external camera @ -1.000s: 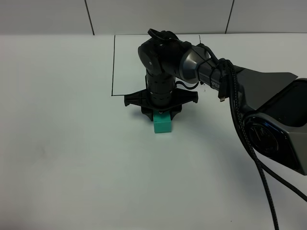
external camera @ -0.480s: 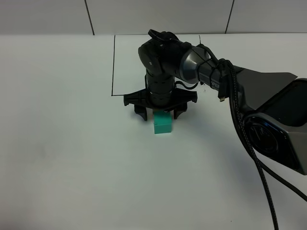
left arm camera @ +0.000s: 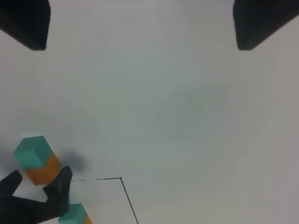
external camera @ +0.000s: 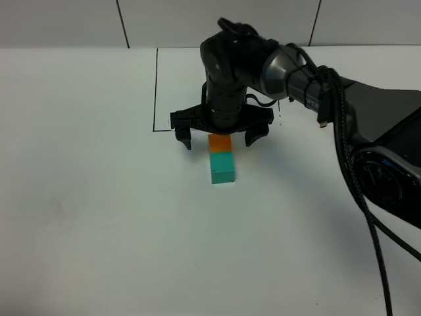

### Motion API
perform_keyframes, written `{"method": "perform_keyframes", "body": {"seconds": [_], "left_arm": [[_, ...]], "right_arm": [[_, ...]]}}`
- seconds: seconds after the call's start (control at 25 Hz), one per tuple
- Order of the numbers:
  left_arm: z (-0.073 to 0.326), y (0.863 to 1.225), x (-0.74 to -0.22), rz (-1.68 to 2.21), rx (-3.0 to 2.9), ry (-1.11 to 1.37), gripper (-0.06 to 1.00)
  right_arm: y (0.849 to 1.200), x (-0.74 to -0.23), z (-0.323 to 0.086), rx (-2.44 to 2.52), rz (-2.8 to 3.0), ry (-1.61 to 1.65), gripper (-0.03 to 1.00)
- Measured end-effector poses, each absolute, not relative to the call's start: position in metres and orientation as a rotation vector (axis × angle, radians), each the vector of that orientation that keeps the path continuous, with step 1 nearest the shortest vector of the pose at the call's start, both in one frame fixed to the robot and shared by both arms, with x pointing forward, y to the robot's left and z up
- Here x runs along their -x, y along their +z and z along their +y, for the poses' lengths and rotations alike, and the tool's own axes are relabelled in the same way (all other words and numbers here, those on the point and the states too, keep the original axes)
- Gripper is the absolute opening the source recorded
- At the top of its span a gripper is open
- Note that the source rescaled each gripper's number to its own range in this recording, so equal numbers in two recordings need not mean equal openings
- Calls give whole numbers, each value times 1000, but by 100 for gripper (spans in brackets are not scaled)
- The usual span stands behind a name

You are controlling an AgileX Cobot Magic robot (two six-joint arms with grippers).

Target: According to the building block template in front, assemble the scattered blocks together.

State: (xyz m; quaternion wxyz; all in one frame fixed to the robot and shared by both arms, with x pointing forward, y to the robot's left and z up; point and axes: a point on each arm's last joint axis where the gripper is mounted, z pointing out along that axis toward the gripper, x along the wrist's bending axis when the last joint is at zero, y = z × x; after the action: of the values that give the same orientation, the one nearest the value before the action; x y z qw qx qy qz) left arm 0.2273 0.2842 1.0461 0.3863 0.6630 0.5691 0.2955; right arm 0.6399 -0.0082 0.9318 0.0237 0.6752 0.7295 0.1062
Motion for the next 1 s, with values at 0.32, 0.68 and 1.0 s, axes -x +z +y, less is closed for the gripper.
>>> {"method": "perform_keyframes", "body": {"seconds": [0.32,0.68,1.0], "left_arm": [[284,1046,-227,1449,-1688,752,83],[284,1046,-227,1449,-1688,752,83],[284,1046,-227,1449,-1688,752,83]], "right_arm": [[980,-685,-109,-2107,2221,411,100],[1047,-691,-208,-2062,2098,458,100],[1070,-619,-227,-1998,2091,513,100]]}}
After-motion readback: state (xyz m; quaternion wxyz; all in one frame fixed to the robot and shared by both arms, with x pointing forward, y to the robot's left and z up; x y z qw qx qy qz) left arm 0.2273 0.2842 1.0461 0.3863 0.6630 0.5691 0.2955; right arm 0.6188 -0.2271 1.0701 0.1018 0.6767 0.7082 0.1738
